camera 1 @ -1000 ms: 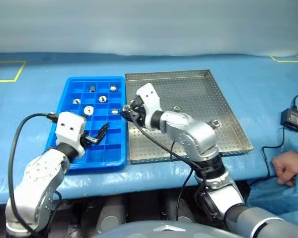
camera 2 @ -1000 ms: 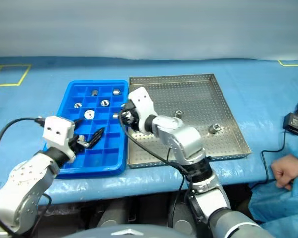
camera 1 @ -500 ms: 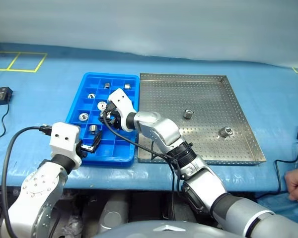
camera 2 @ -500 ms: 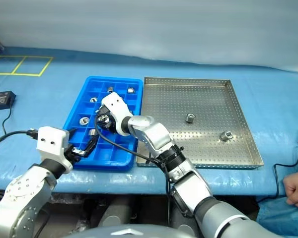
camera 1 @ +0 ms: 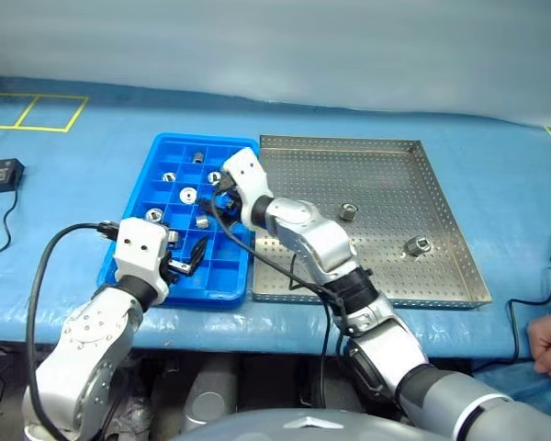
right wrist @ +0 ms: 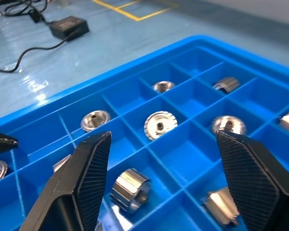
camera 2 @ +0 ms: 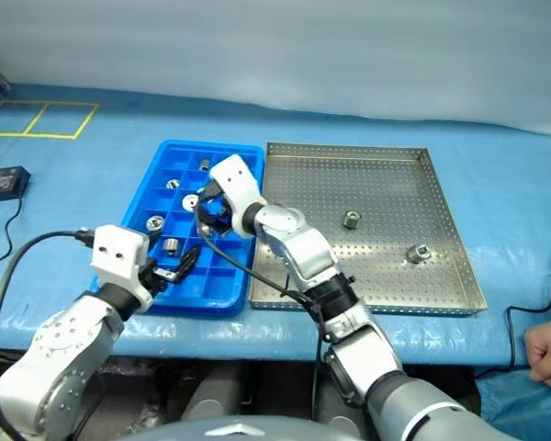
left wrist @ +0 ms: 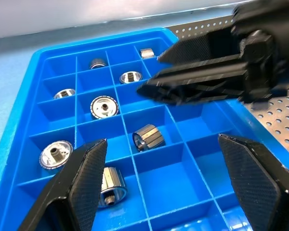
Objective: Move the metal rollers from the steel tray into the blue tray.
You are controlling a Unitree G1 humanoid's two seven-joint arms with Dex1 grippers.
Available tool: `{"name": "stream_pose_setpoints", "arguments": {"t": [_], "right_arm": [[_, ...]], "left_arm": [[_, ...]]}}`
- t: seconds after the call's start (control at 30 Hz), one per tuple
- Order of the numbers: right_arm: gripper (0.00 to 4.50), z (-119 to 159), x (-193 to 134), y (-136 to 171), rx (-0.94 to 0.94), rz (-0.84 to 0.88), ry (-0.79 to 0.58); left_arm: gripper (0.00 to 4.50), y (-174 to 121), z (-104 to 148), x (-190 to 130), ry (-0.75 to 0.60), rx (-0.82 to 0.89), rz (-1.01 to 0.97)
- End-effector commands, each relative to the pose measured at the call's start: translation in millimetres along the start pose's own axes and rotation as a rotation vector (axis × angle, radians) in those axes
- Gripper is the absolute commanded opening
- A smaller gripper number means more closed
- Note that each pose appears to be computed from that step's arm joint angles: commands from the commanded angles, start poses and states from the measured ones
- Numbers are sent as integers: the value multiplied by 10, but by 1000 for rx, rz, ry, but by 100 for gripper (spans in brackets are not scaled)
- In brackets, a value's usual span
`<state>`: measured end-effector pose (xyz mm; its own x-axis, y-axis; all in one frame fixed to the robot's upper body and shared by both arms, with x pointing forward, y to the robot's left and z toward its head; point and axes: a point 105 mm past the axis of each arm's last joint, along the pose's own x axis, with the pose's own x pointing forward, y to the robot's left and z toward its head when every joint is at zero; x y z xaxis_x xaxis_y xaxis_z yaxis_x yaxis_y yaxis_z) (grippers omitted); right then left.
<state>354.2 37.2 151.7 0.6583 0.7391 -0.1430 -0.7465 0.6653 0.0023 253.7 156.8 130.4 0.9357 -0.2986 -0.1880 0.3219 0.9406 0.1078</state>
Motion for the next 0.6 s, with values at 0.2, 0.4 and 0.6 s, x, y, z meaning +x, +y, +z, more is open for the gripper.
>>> {"name": "stream_pose_setpoints", "arguments": {"t": [0.2,0.4,0.6], "right_arm": [[365,-284,-709,-610,200,-450,65],[365,-292,-811,-894,390,-647,10],[365,-265,-705,-946,400,-654,11]], "left_arm": [[401,-357,245,457,-86,52,-239],[401,-475,313,694,-92,94,-343],[401,-538,332,733,-104,101,-385]]}}
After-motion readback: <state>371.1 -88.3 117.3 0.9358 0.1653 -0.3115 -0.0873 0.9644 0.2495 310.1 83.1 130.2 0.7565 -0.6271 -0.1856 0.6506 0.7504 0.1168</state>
